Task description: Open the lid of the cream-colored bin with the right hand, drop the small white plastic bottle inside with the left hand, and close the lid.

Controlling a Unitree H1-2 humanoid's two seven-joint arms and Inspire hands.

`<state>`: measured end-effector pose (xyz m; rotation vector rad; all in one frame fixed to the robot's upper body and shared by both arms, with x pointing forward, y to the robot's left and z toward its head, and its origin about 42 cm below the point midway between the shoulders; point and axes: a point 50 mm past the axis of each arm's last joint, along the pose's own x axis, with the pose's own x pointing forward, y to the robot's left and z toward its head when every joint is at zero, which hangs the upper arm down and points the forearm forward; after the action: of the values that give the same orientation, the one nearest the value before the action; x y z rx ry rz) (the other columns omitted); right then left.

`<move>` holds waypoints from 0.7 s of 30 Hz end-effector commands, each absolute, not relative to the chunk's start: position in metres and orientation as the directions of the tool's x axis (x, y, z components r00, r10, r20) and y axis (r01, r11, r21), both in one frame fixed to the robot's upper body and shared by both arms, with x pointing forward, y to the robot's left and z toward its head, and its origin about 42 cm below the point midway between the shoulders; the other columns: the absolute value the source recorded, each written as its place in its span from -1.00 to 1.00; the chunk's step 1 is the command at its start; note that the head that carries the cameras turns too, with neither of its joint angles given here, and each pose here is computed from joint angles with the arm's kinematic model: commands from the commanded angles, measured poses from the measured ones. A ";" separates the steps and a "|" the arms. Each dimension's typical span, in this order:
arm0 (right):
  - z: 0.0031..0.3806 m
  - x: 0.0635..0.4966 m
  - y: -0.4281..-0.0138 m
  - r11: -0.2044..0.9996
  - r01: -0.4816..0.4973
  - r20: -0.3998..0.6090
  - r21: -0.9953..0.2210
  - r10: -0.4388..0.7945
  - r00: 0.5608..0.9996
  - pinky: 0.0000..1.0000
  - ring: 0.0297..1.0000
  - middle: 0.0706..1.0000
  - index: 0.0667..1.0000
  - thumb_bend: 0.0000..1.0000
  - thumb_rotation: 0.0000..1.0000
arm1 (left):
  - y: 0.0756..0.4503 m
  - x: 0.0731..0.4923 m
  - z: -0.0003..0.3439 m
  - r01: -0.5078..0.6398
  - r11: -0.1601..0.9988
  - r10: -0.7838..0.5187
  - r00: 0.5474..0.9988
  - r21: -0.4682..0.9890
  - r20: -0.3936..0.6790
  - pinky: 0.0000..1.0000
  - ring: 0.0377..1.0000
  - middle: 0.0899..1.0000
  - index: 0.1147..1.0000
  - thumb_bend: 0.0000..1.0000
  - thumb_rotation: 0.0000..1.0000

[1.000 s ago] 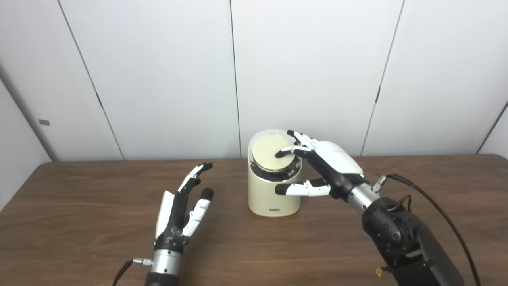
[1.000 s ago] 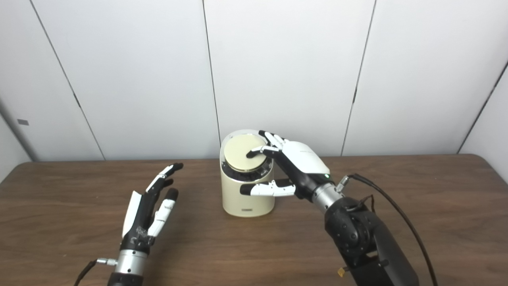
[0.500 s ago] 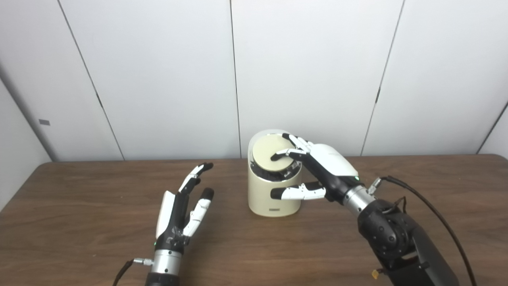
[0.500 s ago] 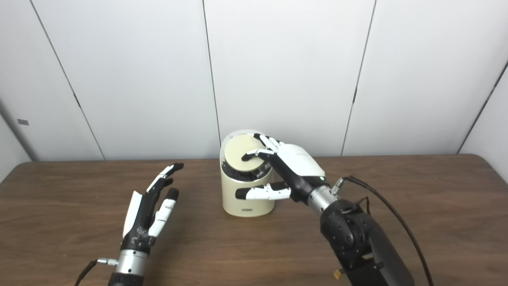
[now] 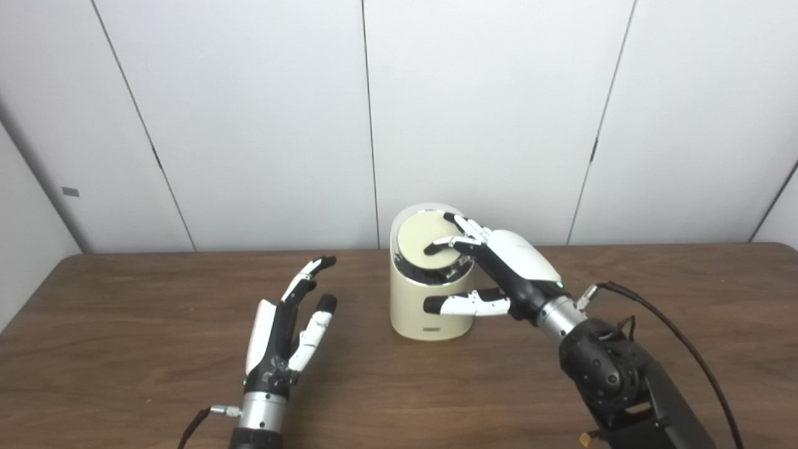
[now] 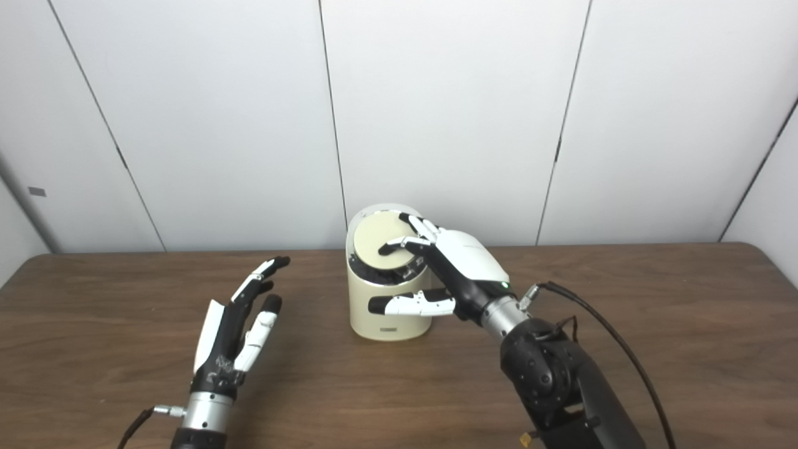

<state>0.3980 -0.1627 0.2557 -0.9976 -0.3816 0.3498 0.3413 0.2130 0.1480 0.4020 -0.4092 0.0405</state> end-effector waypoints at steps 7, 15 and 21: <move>0.258 0.397 -0.168 0.468 -0.096 0.124 -0.878 0.418 0.900 1.00 1.00 1.00 0.39 0.84 0.80 | 0.212 0.347 0.167 -0.139 0.924 -0.047 0.884 0.357 0.465 0.74 0.83 0.81 0.69 0.19 1.00; 0.253 0.393 -0.167 0.452 -0.098 0.097 -0.887 0.389 0.916 1.00 1.00 1.00 0.32 0.91 0.85 | 0.215 0.343 0.169 -0.142 0.926 -0.041 0.883 0.350 0.468 0.75 0.84 0.82 0.70 0.22 1.00; 0.248 0.396 -0.168 0.450 -0.093 0.088 -0.888 0.363 0.928 1.00 1.00 1.00 0.25 0.91 0.83 | 0.215 0.343 0.169 -0.140 0.926 -0.045 0.881 0.351 0.471 0.75 0.84 0.81 0.69 0.21 1.00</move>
<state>0.3930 -0.1617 0.2563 -1.0348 -0.3503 0.2911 0.3385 0.2142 0.1543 0.3918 -0.4310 0.0424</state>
